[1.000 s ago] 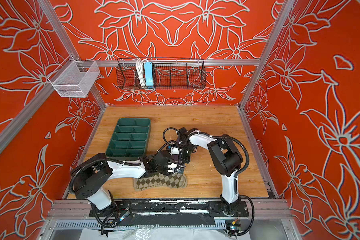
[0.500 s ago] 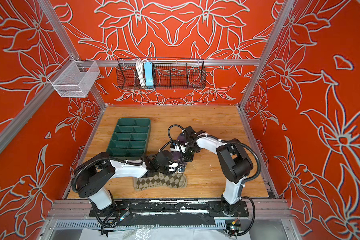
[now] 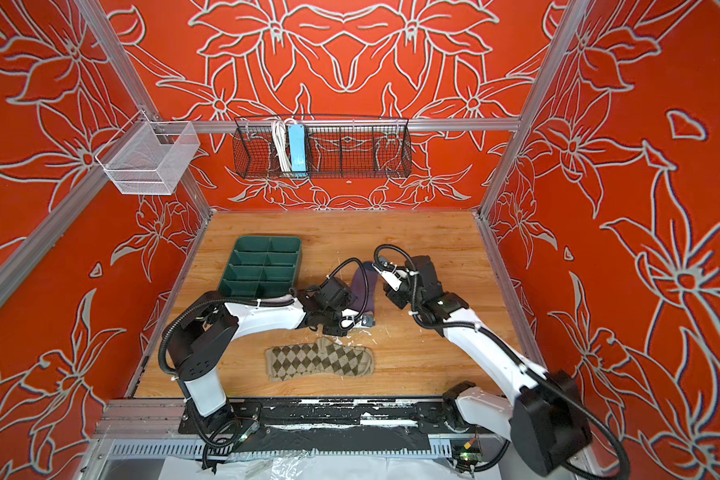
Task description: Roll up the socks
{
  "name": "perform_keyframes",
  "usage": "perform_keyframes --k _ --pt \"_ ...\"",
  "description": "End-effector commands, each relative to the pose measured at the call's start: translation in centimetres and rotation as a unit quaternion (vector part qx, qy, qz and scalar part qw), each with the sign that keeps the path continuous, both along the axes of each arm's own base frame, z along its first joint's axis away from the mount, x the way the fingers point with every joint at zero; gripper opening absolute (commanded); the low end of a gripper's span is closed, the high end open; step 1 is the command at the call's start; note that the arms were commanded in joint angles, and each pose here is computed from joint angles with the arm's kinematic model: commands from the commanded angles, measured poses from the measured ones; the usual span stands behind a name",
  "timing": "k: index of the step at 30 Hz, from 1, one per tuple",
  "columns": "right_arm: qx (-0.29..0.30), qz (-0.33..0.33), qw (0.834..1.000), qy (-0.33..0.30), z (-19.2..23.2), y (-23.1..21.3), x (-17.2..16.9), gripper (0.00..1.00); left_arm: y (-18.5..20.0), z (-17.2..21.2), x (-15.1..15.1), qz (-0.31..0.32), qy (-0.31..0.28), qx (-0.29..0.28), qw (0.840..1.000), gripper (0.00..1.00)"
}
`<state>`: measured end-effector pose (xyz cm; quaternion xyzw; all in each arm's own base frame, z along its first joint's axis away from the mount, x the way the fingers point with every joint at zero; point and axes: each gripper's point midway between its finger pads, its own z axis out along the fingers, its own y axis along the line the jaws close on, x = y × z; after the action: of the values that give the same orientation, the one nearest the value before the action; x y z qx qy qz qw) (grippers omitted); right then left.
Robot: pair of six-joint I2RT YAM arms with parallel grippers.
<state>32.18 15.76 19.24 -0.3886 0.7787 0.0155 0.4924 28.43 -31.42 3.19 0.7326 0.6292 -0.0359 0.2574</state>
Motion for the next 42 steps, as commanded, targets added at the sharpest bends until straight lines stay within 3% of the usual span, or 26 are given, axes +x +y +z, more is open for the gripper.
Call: perform_keyframes --k 1,5,10,12,17,22,31,34,39,42 --pt "0.083 0.053 0.984 -0.147 7.9 1.3 -1.6 0.45 3.0 -2.6 -3.1 0.012 0.119 0.069 0.990 0.00" --pt "0.080 0.175 0.958 -0.214 10.3 3.0 -6.8 0.44 2.9 -2.2 -3.5 0.021 0.178 0.080 0.981 0.00" --pt "-0.010 0.204 0.962 -0.181 7.5 3.0 -8.8 0.43 2.7 -2.0 -3.3 0.033 0.224 0.088 0.970 0.00" --pt "-0.065 0.226 0.956 -0.177 5.9 3.8 -9.6 0.43 2.7 -2.0 -2.9 0.044 0.235 0.095 0.966 0.00" --pt "-0.186 0.306 0.919 -0.166 1.5 7.0 -12.0 0.47 2.7 -2.1 -1.8 0.065 0.263 0.103 0.957 0.03" --pt "-0.251 0.345 0.892 -0.150 -3.2 9.4 -13.7 0.51 3.3 -2.5 -0.5 0.090 0.276 0.117 0.950 0.05" --pt "-0.291 0.261 0.901 -0.186 -8.3 10.0 -10.0 0.56 3.6 -2.4 0.1 0.099 0.283 0.110 0.948 0.06" --pt "-0.313 0.241 0.904 -0.166 -10.0 9.5 -8.6 0.56 3.7 -2.4 0.0 0.098 0.285 0.111 0.947 0.06" --pt "-0.298 0.213 0.917 -0.160 -10.9 9.4 -6.6 0.56 3.7 -2.4 -0.1 0.096 0.287 0.112 0.946 0.06" --pt "-0.301 0.221 0.915 -0.150 -11.6 9.9 -5.9 0.55 3.8 -2.4 -0.1 0.095 0.287 0.112 0.946 0.06"
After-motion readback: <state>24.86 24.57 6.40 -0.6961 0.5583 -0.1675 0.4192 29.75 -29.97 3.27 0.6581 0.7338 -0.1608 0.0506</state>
